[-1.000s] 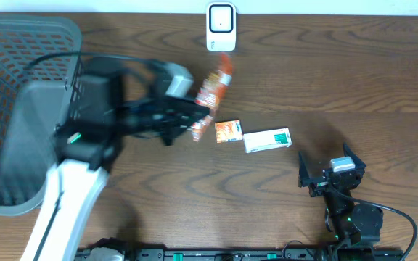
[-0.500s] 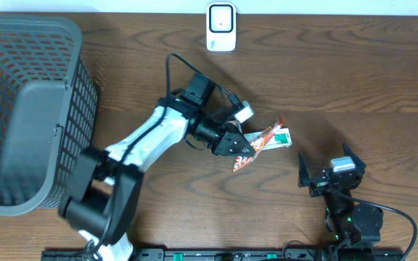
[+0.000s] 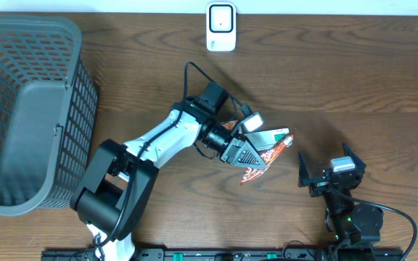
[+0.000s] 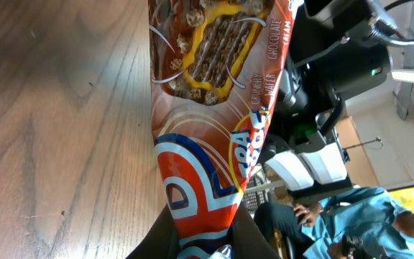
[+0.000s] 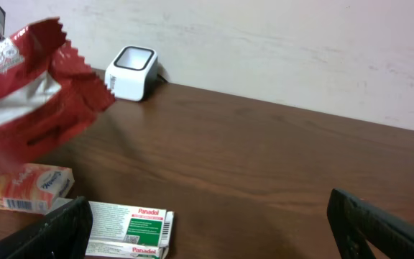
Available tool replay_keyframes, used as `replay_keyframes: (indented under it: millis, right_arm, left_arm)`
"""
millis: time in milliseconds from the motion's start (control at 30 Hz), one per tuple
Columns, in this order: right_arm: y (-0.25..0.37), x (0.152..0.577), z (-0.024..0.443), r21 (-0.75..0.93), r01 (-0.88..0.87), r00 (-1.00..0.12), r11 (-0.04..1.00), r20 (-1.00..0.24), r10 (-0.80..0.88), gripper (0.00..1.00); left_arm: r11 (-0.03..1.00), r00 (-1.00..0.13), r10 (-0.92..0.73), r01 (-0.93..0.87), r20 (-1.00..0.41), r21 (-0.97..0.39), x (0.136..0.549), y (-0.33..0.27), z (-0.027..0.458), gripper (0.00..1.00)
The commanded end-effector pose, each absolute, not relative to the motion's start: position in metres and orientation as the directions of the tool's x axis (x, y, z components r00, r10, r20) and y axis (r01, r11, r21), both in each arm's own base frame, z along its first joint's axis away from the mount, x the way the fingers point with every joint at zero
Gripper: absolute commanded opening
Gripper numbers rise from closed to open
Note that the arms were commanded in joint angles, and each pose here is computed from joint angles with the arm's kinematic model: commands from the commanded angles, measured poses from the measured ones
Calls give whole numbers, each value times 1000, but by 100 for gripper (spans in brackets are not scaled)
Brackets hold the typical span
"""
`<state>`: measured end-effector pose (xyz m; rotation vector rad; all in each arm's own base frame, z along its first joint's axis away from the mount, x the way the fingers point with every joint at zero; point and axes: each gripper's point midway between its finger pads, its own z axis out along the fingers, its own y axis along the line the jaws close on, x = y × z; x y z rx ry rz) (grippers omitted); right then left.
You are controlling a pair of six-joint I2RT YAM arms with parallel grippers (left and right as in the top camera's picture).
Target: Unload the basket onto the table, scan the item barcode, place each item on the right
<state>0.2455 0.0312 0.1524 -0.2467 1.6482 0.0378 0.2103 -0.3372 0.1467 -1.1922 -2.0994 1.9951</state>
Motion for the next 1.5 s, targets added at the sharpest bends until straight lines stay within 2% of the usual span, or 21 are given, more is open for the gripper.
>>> replay_keyframes:
  millis: [0,33,233,433,467,500,533,600,667,800,933,1000,1100,1200,1300,1333,1467]
  right_arm:
    - [32,245,151,-112,-185,-77,976,-989,-128,99]
    - [32,245,151,-112,-185,-77,976,-989,-128,99]
    - [32,245,151,-112,-185,-77,976,-989,-128,99]
    - [32,245,151,-112,-185,-77,976,-989,-128,99]
    - [32,245,151,-112,-185,-77,976,-989,-128,99]
    - [32,245,151,-112,-185,-77,976,-989,-128,99]
    - [32,245,151,-112,-185,-77,976,-989,-128,99]
    - [32,245,151,-112,-185,-77,976,-989,-128,99]
    - [32,245,151,-112,-185,-77,976,-989,-128,99]
    - [32,245,151,-112,-185,-77,976,-989,-128,99]
    - [32,245,151,-112,-185,-77,976,-989,-128,99]
    - [32,245,151,-112,-185,-77,976,-989,-128,99]
    - [32,245,151,-112,-185,-77,976,-989,-128,99]
    - [32,245,151,-112,-185,-77,976,-989,-128,99]
    - [32,245,151,-112,-185,-77,976,-989,-128,99]
    - [32,245,151,-112,-185,-77,976,-989,-128,99]
    - [32,245,151,-112,-185,-77,976,-989,-128,99]
  left_arm:
    - [-63,-711,540,499,-450,-864,209,-340,129,8]
    - [-26,-712,550,509,-437,-861,211,-340,119,8]
    - [39,-714,571,515,-404,-856,215,-339,95,8]
    - [9,-734,574,450,-364,-893,212,-344,73,8]
    - [4,-739,574,434,-354,-901,211,-344,70,11]
    - [6,-743,575,423,-343,-906,211,-344,66,27]
    - [11,-747,577,412,-330,-911,210,-344,62,50]
    - [45,-770,575,368,-277,-929,211,-342,56,84]
    - [78,-787,567,344,-243,-936,215,-341,56,85]
    - [258,-823,540,361,-176,-896,235,-338,49,86]
    - [261,-790,548,474,-275,-841,237,-347,79,86]
    - [297,-766,547,554,-337,-778,241,-348,92,86]
    - [519,-769,487,637,-415,-570,272,-328,109,86]
    - [719,-749,402,614,-527,-325,310,-290,141,86]
    - [848,-664,322,519,-675,-106,340,-245,195,86]
    - [899,-610,277,438,-742,-24,350,-221,225,86]
    - [977,-398,173,188,-901,104,368,-154,315,86]
